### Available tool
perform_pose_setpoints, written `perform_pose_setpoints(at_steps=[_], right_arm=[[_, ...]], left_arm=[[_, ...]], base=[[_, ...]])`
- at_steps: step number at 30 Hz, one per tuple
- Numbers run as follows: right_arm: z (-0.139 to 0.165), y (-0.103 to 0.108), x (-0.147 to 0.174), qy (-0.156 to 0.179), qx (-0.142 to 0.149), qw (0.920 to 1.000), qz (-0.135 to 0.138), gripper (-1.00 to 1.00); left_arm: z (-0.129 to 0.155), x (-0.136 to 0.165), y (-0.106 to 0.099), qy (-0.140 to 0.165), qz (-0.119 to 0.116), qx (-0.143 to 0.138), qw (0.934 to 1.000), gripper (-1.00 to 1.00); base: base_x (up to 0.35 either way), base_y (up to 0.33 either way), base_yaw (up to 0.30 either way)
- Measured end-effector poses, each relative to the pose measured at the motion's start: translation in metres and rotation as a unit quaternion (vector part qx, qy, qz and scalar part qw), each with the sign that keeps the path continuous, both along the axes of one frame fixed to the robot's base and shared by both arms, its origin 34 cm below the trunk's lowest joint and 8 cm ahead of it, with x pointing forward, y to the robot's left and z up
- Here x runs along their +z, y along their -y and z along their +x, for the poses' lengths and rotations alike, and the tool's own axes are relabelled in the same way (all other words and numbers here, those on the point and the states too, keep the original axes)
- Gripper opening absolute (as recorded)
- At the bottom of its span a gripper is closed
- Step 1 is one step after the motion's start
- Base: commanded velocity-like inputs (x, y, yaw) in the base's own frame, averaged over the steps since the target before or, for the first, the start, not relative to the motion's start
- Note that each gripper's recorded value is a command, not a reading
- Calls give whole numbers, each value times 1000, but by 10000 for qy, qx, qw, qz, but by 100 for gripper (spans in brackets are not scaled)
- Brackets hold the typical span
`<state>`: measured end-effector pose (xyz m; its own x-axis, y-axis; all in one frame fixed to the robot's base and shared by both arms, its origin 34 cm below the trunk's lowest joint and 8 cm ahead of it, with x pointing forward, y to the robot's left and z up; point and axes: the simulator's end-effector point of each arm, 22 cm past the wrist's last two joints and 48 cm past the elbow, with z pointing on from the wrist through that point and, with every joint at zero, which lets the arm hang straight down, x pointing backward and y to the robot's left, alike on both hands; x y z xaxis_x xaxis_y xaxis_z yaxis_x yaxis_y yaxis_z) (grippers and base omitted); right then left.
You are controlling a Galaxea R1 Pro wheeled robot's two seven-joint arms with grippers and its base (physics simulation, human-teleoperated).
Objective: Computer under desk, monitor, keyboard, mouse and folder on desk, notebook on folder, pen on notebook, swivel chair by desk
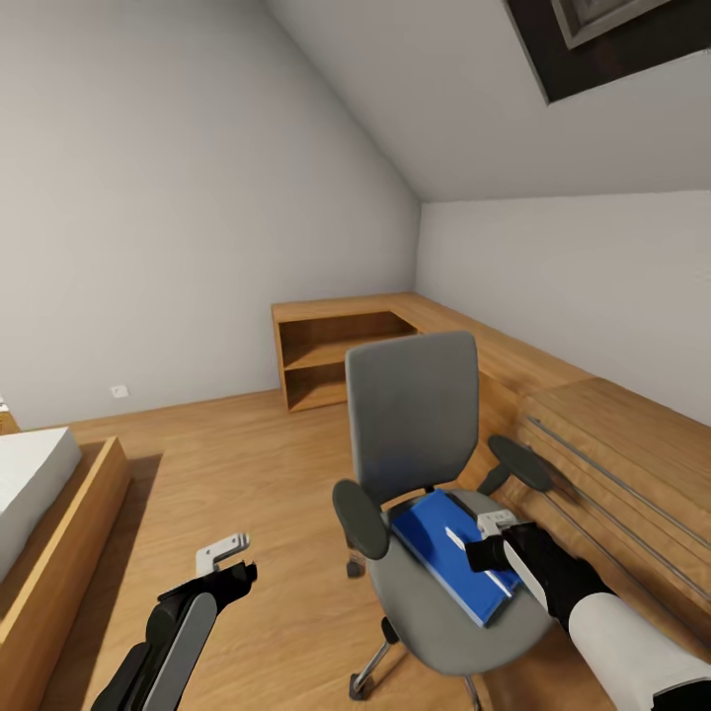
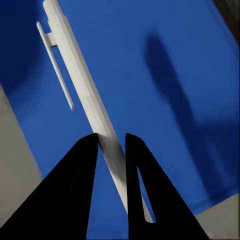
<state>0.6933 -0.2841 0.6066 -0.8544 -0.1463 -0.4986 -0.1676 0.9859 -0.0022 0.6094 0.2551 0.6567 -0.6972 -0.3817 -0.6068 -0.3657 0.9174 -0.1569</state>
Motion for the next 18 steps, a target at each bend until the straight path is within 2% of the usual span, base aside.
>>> perform_pose_setpoints(at_steps=[9, 10, 11, 13, 16, 18], right_arm=[[44, -16, 72, 1069, 151, 9942, -29, -100], [45, -16, 84, 1275, 80, 9917, -161, -100], [43, -9, 102, 1608, -168, 9859, -432, -100], [39, -4, 121, 1870, -410, 9796, -604, -100], [27, -3, 145, 2101, -797, 9725, -616, -100], [19, -6, 154, 2095, -928, 9720, -523, -100]], left_arm=[[-5, 4, -1, -174, 31, 5, 9998, 100], [-5, 5, -2, -179, 34, 6, 9998, 100], [-5, 7, -2, -180, 35, 7, 9998, 100], [-5, 11, -2, -179, 38, 9, 9998, 100], [-4, 16, -3, -180, 40, 16, 9998, 100], [-4, 20, -3, -181, 39, 19, 9998, 100]], base=[[-73, 0, 0], [-3, 0, 0], [-3, 0, 0], [-25, 0, 0], [-183, 0, 0], [-278, 0, 0]])
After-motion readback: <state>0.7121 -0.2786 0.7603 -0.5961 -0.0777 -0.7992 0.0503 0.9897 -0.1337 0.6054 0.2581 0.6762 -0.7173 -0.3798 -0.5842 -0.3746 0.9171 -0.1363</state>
